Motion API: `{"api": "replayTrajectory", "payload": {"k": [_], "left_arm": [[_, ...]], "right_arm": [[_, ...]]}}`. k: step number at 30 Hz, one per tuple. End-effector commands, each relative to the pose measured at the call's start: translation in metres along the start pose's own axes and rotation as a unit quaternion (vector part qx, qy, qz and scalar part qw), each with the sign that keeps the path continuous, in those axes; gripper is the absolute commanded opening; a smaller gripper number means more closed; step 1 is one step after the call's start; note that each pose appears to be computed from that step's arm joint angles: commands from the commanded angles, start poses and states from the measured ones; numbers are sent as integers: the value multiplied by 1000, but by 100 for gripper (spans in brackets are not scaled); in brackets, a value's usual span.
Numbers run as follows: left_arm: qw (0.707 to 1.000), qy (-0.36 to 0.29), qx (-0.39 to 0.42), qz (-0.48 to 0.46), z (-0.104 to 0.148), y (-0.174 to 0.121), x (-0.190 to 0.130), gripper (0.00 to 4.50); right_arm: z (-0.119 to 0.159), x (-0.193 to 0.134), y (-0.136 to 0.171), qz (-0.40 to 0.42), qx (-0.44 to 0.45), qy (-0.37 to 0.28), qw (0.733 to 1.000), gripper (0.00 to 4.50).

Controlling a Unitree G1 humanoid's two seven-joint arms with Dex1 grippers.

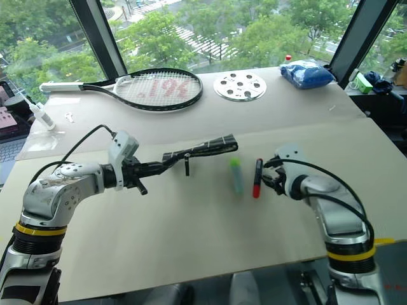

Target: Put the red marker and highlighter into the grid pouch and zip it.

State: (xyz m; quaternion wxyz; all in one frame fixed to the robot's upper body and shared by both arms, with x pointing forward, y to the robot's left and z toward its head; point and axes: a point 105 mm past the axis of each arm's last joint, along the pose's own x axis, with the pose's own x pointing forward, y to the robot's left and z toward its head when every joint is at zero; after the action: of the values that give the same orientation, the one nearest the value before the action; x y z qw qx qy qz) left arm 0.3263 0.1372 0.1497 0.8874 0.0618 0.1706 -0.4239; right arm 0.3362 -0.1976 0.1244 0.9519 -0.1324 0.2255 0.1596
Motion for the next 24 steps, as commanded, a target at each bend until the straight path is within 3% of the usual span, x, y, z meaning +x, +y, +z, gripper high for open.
{"api": "replayTrajectory", "payload": {"k": [1,9,18,24], "left_arm": [[1000,-7,29,3,8,1,-3,0],[1000,-1,30,3,4,0,-3,0],[1000,1,26,6,2,1,-3,0],[1000,0,23,9,1,2,-3,0]], "right_arm": [[15,-7,-11,-42,11,-30,999,275],[24,-13,-27,-73,-8,-41,996,275],[46,-2,8,-23,48,-79,995,275],[39,6,29,-15,61,-65,996,275]]}}
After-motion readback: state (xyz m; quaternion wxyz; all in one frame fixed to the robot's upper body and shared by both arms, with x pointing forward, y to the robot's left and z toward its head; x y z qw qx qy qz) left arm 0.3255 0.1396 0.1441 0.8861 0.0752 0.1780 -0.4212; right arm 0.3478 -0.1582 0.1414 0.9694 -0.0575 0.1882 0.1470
